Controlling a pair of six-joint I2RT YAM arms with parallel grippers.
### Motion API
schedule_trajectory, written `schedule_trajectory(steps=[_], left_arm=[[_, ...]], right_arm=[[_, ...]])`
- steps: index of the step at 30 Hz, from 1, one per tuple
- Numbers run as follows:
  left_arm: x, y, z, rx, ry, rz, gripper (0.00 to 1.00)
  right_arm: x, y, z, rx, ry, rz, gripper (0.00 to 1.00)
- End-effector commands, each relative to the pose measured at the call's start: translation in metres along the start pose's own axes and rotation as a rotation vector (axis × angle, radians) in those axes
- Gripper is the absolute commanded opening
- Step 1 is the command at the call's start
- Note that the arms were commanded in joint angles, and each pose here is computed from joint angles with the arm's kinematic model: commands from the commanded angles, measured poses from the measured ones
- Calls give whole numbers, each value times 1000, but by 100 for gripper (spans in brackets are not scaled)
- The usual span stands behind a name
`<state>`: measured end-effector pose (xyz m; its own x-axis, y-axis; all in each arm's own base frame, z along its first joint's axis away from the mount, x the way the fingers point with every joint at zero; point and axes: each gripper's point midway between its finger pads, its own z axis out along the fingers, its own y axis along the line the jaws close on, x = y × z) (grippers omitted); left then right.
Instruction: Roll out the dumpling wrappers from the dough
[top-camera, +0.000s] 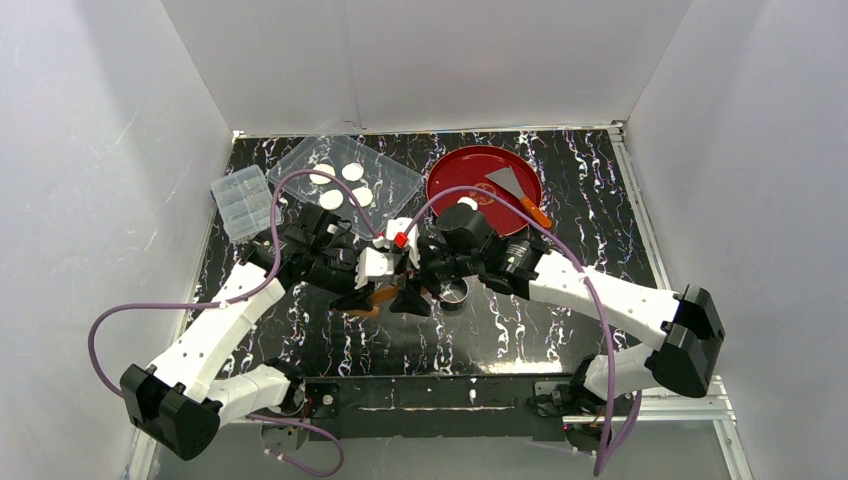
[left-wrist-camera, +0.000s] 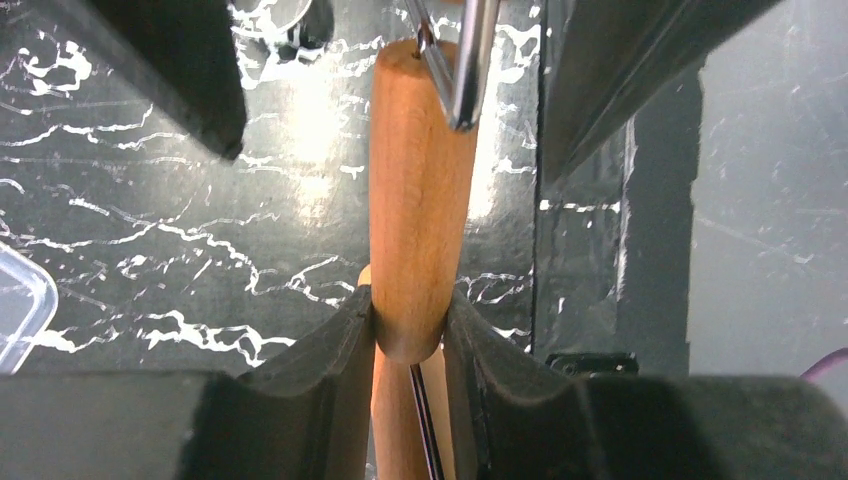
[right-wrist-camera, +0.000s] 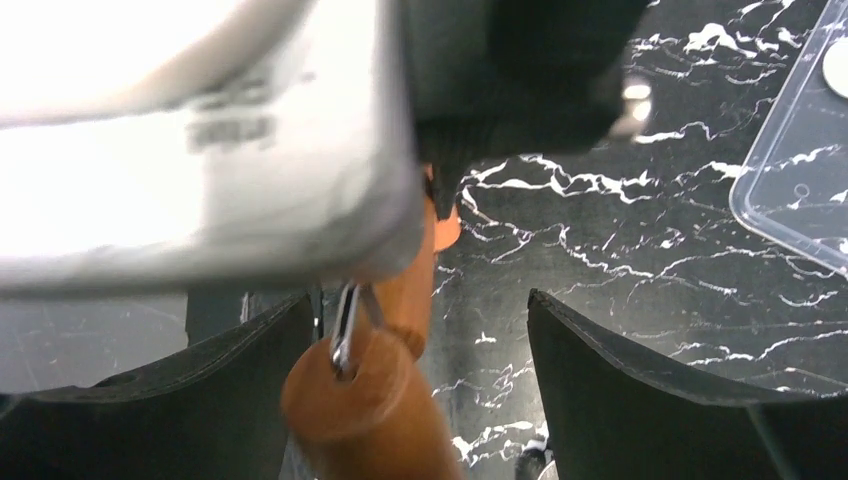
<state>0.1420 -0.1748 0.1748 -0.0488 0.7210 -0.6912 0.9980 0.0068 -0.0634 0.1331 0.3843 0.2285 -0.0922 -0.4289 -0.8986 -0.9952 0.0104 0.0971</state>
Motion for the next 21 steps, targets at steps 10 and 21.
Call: schedule_trajectory(steps=[10, 21], left_arm=[[-35, -12, -12, 61, -107, -27, 0], [-31, 1, -5, 17, -96, -63, 7]], right_arm=[[-24, -6, 24, -38, -89, 0, 15], [-17, -26, 11, 142, -57, 159, 1]])
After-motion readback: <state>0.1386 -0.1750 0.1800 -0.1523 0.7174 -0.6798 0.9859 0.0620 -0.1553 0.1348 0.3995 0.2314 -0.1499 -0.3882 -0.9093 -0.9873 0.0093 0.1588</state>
